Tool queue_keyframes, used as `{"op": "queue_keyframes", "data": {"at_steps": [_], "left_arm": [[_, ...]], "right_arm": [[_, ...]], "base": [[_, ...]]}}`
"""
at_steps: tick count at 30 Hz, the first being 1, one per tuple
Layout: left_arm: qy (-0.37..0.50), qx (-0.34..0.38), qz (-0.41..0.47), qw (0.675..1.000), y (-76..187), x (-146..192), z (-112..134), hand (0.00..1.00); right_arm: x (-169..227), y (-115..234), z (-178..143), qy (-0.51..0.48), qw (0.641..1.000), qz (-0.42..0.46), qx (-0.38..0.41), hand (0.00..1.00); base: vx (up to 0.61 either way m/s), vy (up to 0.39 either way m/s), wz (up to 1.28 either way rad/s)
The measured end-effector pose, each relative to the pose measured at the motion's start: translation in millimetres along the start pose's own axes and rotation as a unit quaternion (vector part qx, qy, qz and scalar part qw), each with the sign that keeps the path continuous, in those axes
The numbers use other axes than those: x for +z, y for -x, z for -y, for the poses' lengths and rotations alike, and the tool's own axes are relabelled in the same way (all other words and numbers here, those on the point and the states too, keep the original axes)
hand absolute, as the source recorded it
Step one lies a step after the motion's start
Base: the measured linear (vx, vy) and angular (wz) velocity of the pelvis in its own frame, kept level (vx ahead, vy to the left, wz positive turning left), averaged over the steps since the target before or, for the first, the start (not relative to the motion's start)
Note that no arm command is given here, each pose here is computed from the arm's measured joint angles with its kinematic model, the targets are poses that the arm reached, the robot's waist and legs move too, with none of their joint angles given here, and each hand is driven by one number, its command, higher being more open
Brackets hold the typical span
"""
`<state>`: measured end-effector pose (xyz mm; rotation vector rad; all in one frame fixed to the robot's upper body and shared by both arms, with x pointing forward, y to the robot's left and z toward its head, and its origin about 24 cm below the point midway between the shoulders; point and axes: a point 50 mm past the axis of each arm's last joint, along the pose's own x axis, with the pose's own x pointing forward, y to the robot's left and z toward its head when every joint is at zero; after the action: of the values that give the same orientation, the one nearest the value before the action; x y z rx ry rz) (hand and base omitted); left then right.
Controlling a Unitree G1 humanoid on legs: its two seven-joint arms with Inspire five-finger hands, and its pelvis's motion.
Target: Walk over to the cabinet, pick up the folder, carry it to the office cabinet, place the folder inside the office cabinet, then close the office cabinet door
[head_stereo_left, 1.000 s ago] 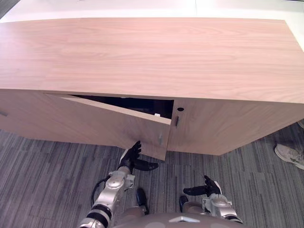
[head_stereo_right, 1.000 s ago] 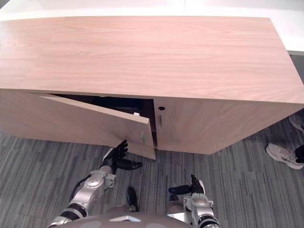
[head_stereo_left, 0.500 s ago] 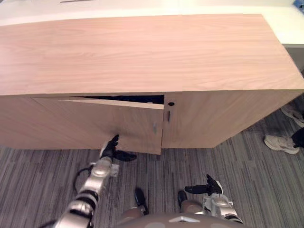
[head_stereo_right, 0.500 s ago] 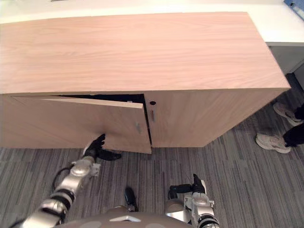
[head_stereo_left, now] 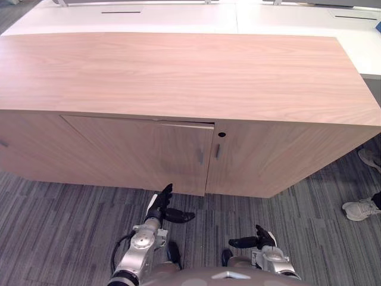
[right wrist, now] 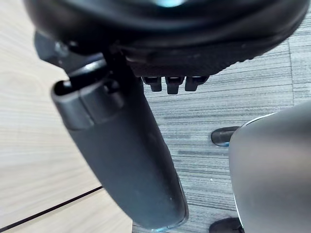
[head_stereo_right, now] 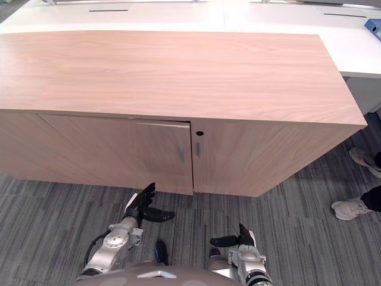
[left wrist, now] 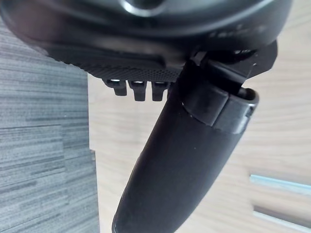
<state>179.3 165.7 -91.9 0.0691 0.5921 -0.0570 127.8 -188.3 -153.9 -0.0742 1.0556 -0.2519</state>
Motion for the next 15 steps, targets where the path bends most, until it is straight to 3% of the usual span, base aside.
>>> {"op": "queue_keyframes", "data": {"at_steps": [5, 11, 15], "left_arm": [[0.000, 0.030, -0.049, 0.998, 7.4, -25.6, -13.1, 1.00], [-0.016, 0.071, -0.188, 0.980, 29.9, -86.9, -28.7, 1.00], [-0.023, 0.089, -0.201, 0.975, 33.6, -92.5, -33.8, 1.00]], "right_arm": [[-8.6, 1.6, 2.0, -0.002, 1.000, -0.011, -0.003, 1.00], [-16.9, 2.6, -0.4, -0.005, 1.000, -0.029, 0.000, 1.00], [-17.8, 2.5, -1.7, -0.004, 0.999, -0.033, 0.001, 1.00]], "base": [[-0.07, 0.025, 0.09], [0.08, 0.009, 0.13], [0.07, -0.002, 0.02]]}}
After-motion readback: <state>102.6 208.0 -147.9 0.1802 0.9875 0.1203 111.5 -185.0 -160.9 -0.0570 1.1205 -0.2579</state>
